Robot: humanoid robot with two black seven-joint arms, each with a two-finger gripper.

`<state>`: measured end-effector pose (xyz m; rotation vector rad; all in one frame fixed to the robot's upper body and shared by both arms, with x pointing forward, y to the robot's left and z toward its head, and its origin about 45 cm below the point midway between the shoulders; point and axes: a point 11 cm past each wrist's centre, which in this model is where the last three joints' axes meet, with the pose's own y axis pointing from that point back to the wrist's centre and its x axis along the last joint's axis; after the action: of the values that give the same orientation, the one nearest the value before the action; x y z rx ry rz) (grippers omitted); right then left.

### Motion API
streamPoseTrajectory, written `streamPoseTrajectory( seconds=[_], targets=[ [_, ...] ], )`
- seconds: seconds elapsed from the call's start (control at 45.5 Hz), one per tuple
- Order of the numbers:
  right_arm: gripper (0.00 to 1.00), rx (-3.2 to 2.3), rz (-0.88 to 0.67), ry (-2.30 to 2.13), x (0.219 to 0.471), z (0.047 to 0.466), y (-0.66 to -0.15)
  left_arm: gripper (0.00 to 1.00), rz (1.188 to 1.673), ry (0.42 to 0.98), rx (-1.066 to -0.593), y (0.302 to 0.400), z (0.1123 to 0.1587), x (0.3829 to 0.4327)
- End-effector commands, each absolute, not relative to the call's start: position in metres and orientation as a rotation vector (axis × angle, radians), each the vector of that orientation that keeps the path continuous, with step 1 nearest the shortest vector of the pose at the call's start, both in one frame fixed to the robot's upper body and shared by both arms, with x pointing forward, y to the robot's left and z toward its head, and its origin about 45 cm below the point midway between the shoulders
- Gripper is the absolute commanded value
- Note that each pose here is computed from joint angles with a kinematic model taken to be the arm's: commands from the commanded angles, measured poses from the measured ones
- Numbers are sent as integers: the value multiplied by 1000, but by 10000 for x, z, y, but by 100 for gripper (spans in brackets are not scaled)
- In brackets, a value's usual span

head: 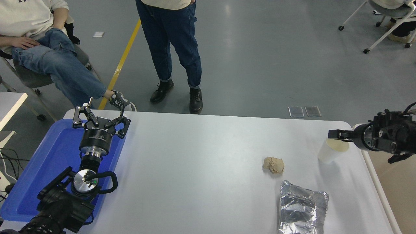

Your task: Pick up paper cup place in dustbin

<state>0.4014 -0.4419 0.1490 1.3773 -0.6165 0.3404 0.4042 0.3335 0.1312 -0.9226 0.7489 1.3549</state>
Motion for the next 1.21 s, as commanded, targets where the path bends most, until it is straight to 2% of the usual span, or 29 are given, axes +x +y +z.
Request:
streamPoseTrajectory(
  seconds=[0.0, 0.418, 0.484, 0.703, 0.901, 0.989, 1.033, 1.055, 1.187],
  targets=[
    [100, 1368, 354, -653, 4053, 1467, -4467, 100, 1354, 749, -924, 3336, 1313, 4042],
    [100, 1389, 298, -657, 3863, 1200, -4494, 100, 1354, 749, -922, 3333, 1312, 4042],
    [94, 1386, 300, -659, 3843, 1177, -4504, 100, 1355, 750, -923, 3335, 1310, 4042],
    [91, 1373, 322, -674, 3826, 1146, -4520, 100, 1354, 749, -924, 3336, 1313, 4042],
    [67, 1391, 293, -682, 3753, 1050, -4501, 100, 1354, 749, -924, 3336, 1313, 4042],
    [63, 1406, 282, -695, 3746, 1024, -4470, 100, 1354, 749, -922, 3333, 1312, 4042],
    [57, 1412, 279, -699, 3750, 1022, -4455, 100, 1354, 749, -924, 3336, 1313, 4042],
    [44, 1419, 270, -698, 3742, 1011, -4438, 100, 1354, 749, -924, 3336, 1313, 4042],
    [4, 1434, 238, -747, 3752, 1040, -4453, 100, 1354, 749, -924, 3336, 1313, 4042]
  ],
)
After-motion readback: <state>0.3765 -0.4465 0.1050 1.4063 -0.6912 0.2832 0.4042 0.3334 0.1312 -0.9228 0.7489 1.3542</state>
